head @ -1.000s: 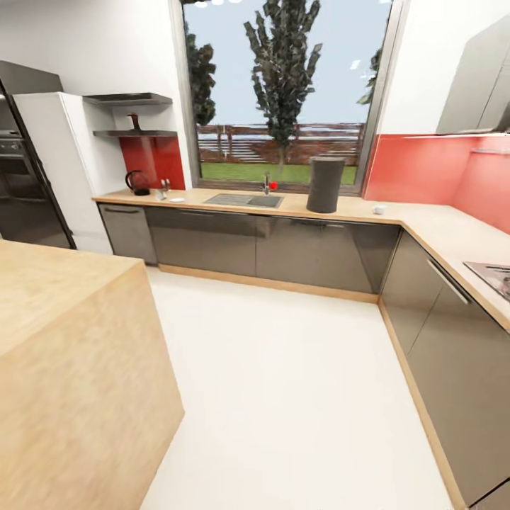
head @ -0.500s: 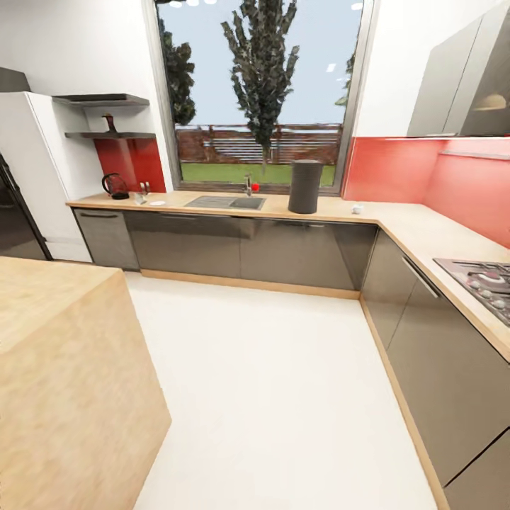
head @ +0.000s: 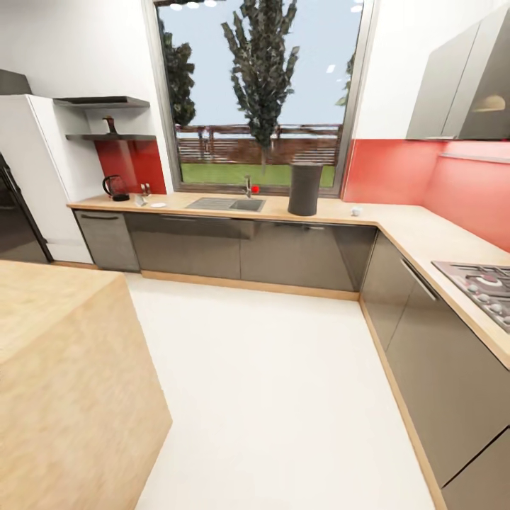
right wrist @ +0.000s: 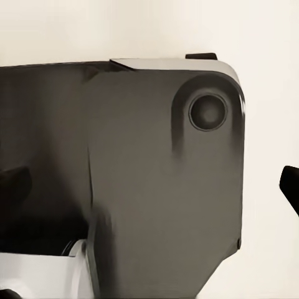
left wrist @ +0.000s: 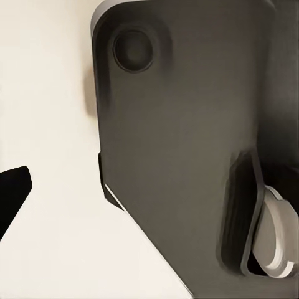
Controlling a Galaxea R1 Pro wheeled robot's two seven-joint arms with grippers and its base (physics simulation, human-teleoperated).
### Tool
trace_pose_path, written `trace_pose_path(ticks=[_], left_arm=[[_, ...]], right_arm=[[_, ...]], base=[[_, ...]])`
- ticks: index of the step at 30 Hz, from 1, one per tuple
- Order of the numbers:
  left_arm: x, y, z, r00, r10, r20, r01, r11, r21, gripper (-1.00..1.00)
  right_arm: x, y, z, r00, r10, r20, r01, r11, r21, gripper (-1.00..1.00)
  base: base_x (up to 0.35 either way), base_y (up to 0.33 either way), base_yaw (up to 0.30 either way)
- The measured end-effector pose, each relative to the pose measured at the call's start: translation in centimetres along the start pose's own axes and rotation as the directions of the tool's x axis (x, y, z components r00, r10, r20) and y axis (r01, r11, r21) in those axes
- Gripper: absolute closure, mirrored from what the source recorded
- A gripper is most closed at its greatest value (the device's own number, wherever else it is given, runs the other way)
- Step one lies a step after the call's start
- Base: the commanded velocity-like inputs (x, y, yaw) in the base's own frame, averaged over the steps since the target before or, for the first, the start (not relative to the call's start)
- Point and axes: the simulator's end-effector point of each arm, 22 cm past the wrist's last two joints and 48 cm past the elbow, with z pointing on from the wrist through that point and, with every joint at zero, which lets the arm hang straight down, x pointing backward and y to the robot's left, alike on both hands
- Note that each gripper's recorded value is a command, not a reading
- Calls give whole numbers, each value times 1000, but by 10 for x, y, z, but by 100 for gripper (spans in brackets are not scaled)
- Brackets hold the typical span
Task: Set up a coffee station on the kitchen countertop: keep the coffee maker on the countertop, move the bottle of coffee from the kitchen shelf to the counter next to the coffee maker, place a paper coffee filter on top of the coffee maker, put the saucer next to the coffee maker with the coffee cup on the saucer, and place the electric kettle next to the coffee maker.
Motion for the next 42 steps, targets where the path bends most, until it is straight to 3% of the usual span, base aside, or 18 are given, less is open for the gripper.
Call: trace_pose_path(ticks=[42], left_arm=[[8, 3, -47, 1000, -6, 10, 7, 1000, -6, -100]], right_arm=[[1, 0, -48, 1000, 8, 9, -8, 1000, 8, -100]], base=[[0, 0, -50]])
